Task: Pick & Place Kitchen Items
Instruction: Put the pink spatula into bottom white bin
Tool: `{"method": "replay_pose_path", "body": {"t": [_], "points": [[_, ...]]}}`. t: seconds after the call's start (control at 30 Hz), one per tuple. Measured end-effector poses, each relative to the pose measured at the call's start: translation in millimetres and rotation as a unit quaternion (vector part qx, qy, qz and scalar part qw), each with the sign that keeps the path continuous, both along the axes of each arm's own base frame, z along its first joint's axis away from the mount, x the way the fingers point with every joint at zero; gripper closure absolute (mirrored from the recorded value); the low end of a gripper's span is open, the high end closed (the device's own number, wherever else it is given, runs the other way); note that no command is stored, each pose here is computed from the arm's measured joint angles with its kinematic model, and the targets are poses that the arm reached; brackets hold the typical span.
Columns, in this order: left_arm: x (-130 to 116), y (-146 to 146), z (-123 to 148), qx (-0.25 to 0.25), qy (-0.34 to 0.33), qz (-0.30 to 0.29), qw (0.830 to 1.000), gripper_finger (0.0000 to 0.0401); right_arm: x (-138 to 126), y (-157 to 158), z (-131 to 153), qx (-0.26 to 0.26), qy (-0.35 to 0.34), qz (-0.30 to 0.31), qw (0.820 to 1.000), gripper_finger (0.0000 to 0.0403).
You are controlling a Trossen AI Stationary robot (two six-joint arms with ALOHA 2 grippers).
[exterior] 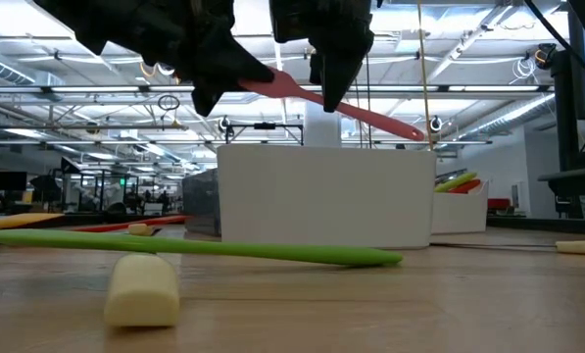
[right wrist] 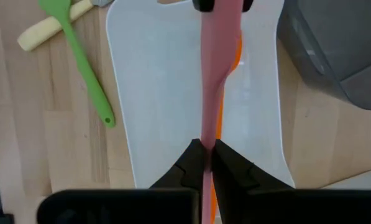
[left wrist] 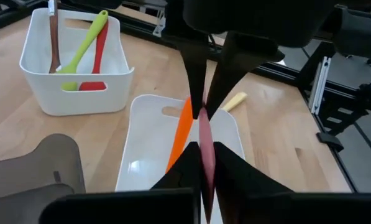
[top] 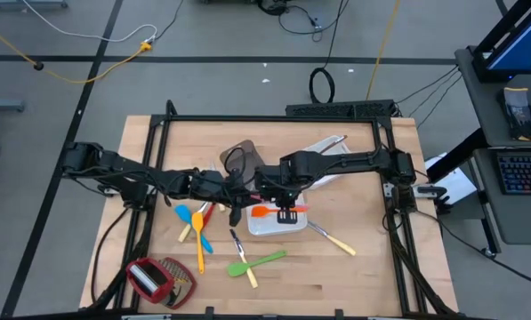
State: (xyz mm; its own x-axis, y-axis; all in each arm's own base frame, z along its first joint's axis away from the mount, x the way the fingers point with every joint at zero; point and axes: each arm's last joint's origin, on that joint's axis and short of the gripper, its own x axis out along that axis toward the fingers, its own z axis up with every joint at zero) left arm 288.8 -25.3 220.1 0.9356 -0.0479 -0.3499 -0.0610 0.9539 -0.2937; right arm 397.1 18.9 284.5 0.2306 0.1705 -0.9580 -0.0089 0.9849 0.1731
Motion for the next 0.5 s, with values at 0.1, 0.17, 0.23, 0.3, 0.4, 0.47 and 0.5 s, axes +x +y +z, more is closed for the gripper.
{"method": "replay_pose_path", "body": {"t": [0.1,0.17,0.23,0.3,0.4,0.47,0.5], "points": [[-0.3,0.0,-0.7,-0.004,0.004,0.002,1.0,0.0382,0.3,-0.3,-0.3,-0.002,0.0,-0.001,1.0,0.0391],[-0.3,0.3,-0.5,-0.005,0.004,0.003,1.0,0.0391,0.2,-0.4,-0.3,-0.001,0.001,-0.005,1.0,0.0382],[-0.3,0.4,-0.5,-0.007,0.004,0.004,1.0,0.0392,0.1,-0.4,-0.3,0.001,0.003,-0.016,1.0,0.037],[-0.6,0.3,-1.1,-0.007,0.007,0.004,1.0,0.0392,0.0,-0.4,-0.3,0.002,0.004,-0.019,1.0,0.0357],[-0.6,0.4,-1.5,-0.011,0.009,0.008,1.0,0.0393,-0.6,-0.5,-0.5,0.001,0.008,-0.019,1.0,0.0343],[-0.6,0.6,-1.5,-0.011,0.008,0.009,1.0,0.0393,-1.3,-0.7,-0.7,-0.001,0.011,-0.02,1.0,0.0335],[-0.6,0.6,-1.5,-0.01,0.008,0.009,1.0,0.0393,-1.8,-0.8,-0.8,-0.004,0.014,-0.021,1.0,0.0331]]}}
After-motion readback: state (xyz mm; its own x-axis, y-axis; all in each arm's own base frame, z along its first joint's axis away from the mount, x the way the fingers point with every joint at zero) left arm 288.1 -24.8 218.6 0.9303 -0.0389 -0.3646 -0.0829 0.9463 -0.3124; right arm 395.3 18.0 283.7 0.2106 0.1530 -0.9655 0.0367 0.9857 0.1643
